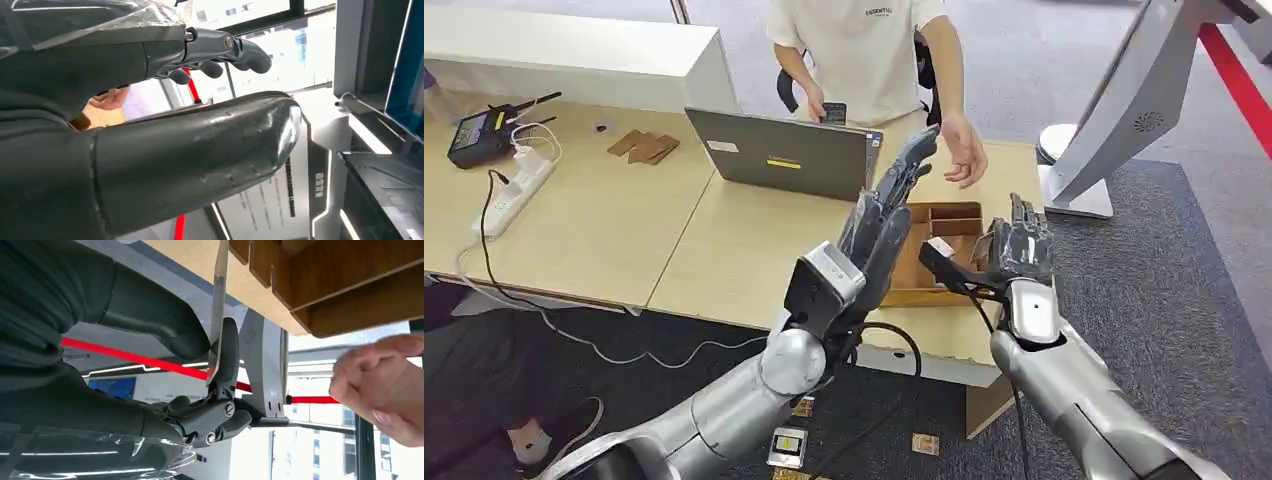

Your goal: Pass the card to the sensor for recognition and then transmit it.

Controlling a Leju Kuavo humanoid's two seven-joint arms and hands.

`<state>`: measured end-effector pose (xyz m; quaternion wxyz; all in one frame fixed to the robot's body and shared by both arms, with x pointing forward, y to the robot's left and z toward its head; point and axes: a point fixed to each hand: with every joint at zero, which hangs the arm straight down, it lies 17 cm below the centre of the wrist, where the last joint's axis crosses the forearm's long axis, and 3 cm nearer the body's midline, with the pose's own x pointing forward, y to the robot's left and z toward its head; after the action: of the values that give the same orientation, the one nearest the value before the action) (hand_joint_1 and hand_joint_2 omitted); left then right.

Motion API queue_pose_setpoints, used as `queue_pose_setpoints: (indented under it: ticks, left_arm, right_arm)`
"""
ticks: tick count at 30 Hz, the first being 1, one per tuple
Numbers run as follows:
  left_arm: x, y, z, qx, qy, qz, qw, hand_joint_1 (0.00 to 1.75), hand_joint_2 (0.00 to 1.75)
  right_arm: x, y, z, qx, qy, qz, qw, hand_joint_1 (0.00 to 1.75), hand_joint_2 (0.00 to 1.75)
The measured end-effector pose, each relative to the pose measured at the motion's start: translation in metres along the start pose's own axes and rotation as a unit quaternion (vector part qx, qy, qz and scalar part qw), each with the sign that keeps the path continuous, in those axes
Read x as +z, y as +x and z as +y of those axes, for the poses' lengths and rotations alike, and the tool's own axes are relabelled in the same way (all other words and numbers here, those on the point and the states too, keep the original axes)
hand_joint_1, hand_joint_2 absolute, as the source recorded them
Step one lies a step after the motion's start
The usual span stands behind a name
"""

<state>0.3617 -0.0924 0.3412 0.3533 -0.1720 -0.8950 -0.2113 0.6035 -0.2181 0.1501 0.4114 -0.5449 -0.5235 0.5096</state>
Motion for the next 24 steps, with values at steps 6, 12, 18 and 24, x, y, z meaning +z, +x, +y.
queue_pose_setpoints:
  ticks: [6, 12, 18, 24]
  left_arm:
    - [0.0, 0.002, -0.006, 0.01, -0.007, -0.003, 1.0, 0.0, 0.0]
    - [0.0, 0.002, -0.01, 0.014, -0.012, -0.004, 1.0, 0.0, 0.0]
    - [-0.001, 0.007, -0.018, 0.027, -0.019, -0.013, 0.999, 0.0, 0.0]
    - [-0.003, 0.011, -0.027, 0.038, -0.025, -0.019, 0.999, 0.0, 0.0]
  right_arm:
    - [-0.022, -0.006, -0.042, -0.001, -0.039, 0.008, 0.999, 1.75, 1.75]
    - [-0.033, -0.009, -0.069, -0.002, -0.064, 0.012, 0.998, 1.75, 1.75]
    - [-0.059, -0.005, -0.131, 0.012, -0.1, 0.008, 0.995, 1.75, 1.75]
    - [-0.072, 0.005, -0.174, 0.022, -0.121, 0.009, 0.992, 1.75, 1.75]
